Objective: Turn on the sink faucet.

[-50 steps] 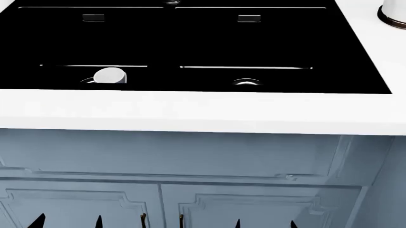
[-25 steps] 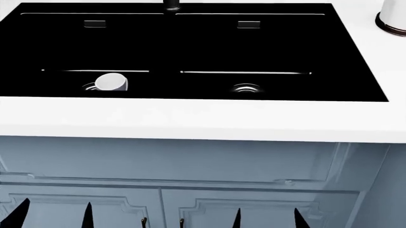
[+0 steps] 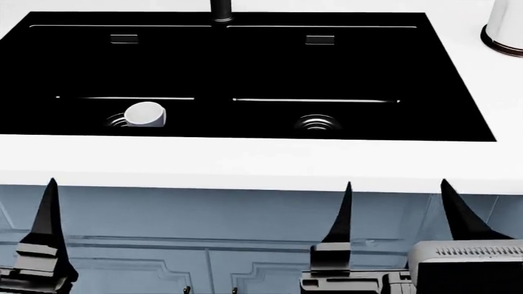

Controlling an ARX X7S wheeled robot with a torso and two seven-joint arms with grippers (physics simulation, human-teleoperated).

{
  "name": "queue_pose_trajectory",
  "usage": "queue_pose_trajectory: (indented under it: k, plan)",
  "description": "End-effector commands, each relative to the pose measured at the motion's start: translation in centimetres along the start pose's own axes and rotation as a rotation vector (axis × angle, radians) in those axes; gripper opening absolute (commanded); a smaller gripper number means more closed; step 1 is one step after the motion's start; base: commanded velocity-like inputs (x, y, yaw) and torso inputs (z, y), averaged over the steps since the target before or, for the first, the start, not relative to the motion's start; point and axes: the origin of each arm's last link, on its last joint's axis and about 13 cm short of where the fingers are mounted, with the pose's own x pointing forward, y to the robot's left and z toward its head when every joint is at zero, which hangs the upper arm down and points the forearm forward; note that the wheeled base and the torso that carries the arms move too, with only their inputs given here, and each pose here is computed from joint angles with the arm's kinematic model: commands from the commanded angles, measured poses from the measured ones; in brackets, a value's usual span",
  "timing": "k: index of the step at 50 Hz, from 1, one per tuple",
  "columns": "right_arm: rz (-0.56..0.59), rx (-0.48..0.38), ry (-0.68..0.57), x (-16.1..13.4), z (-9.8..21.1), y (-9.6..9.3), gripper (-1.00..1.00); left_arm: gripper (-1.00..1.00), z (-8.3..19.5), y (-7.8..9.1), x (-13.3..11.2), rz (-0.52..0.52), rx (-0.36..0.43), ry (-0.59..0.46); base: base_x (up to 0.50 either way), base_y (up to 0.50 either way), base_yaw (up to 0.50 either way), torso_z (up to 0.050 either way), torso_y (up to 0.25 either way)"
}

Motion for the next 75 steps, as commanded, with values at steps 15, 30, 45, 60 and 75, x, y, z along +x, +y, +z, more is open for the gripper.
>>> queue_pose_trajectory:
  k: [15, 30, 45, 60, 75]
  plan:
    - [-0.051, -0.132, -0.109, -0.2, 6.9, -1.4, 1.0, 1.0, 6.8, 0.9, 0.5, -0.026, 0.064, -0.075, 0.0, 0.4, 0.0, 0.05, 0.01]
    - [-0.052, -0.253, -0.174, 0.9, 12.8, -1.6, 1.0, 1.0, 11.6, 2.1, 2.0, -0.047, 0.13, -0.088, 0.0, 0.0, 0.0, 0.05, 0.011]
    - [-0.048, -0.285, -0.217, 0.8, 14.1, -1.4, 1.0, 1.0, 12.8, 2.6, 2.6, -0.045, 0.116, -0.085, 0.41, 0.0, 0.0, 0.05, 0.011]
    - [-0.022, -0.311, -0.228, 1.5, 14.8, -0.7, 1.0, 1.0, 12.0, 3.3, 2.7, -0.015, 0.103, -0.063, 0.5, 0.0, 0.0, 0.05, 0.011]
    - [-0.017, -0.304, -0.222, 1.7, 14.6, -0.7, 1.0, 1.0, 11.9, 3.4, 2.8, -0.011, 0.104, -0.06, 0.5, 0.0, 0.0, 0.05, 0.011]
